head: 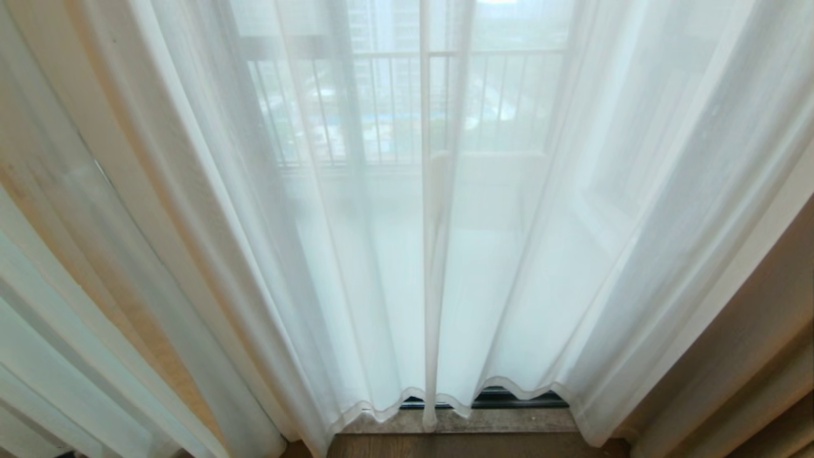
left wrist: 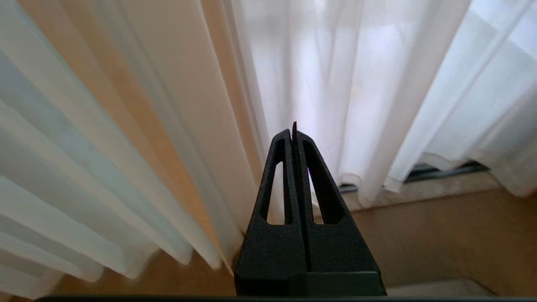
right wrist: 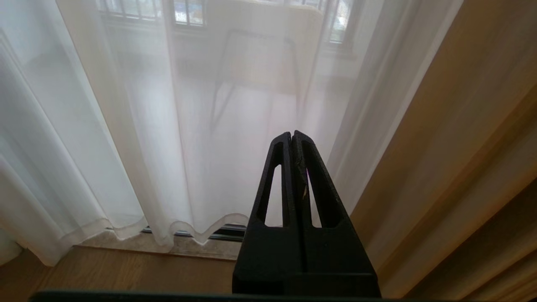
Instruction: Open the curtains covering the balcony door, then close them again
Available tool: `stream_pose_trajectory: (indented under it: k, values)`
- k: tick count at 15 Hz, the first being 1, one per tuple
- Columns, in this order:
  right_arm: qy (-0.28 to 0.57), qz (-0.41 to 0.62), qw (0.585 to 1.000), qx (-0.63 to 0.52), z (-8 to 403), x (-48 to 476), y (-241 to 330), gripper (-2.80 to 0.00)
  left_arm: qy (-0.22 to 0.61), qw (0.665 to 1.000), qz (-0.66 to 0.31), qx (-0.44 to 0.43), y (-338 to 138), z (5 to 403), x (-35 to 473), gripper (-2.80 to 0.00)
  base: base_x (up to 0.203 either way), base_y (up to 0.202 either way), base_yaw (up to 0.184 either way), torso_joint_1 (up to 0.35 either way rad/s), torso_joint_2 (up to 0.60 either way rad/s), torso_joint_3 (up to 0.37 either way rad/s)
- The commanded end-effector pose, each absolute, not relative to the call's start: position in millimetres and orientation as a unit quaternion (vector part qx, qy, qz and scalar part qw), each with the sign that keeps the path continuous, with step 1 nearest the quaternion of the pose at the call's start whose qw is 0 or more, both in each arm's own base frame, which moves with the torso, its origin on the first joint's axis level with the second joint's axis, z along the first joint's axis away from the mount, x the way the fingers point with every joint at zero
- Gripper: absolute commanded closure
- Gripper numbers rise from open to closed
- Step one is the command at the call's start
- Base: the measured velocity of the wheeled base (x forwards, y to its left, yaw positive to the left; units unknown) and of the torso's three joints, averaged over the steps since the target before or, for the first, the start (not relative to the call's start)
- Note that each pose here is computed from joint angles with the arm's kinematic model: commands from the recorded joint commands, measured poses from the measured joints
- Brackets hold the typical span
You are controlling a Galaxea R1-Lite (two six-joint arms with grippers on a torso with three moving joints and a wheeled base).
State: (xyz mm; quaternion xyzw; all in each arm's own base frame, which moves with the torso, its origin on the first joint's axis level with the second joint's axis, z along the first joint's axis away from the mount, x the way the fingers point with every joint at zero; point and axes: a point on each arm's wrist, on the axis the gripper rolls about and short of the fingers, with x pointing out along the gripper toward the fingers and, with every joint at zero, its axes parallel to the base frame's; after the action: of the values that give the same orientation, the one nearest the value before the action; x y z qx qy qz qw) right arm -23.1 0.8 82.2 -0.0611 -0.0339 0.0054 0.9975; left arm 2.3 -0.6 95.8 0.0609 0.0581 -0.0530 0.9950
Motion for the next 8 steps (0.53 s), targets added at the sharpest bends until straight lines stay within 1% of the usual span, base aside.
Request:
stream_pose_trajectory:
  k: [1, 3, 6, 8]
  values:
    - [-0.033, 0.006, 0.998, -0.062, 82.2, -23.0, 0.8, 0.0, 0.092, 0.992, -0.068, 0.051, -1.2, 88.0, 1.0, 0.0, 0.0, 0.0, 0.0, 0.0, 0.0, 0.0]
    - [-0.033, 0.006, 0.998, -0.062, 82.2, -23.0, 0.8, 0.0, 0.084, 0.994, -0.042, 0.047, -0.8, 82.9, -5.6, 0.0, 0.0, 0.0, 0.0, 0.0, 0.0, 0.0]
    - [-0.033, 0.006, 0.998, -0.062, 82.2, -23.0, 0.8, 0.0, 0.009, 1.0, -0.012, 0.003, -0.3, 77.3, -21.4, 0.0, 0.0, 0.0, 0.0, 0.0, 0.0, 0.0]
    - [-0.033, 0.006, 0.998, -0.062, 82.2, -23.0, 0.8, 0.0, -0.001, 1.0, -0.003, -0.016, -0.2, 76.1, -22.8, 0.0, 0.0, 0.0, 0.0, 0.0, 0.0, 0.0]
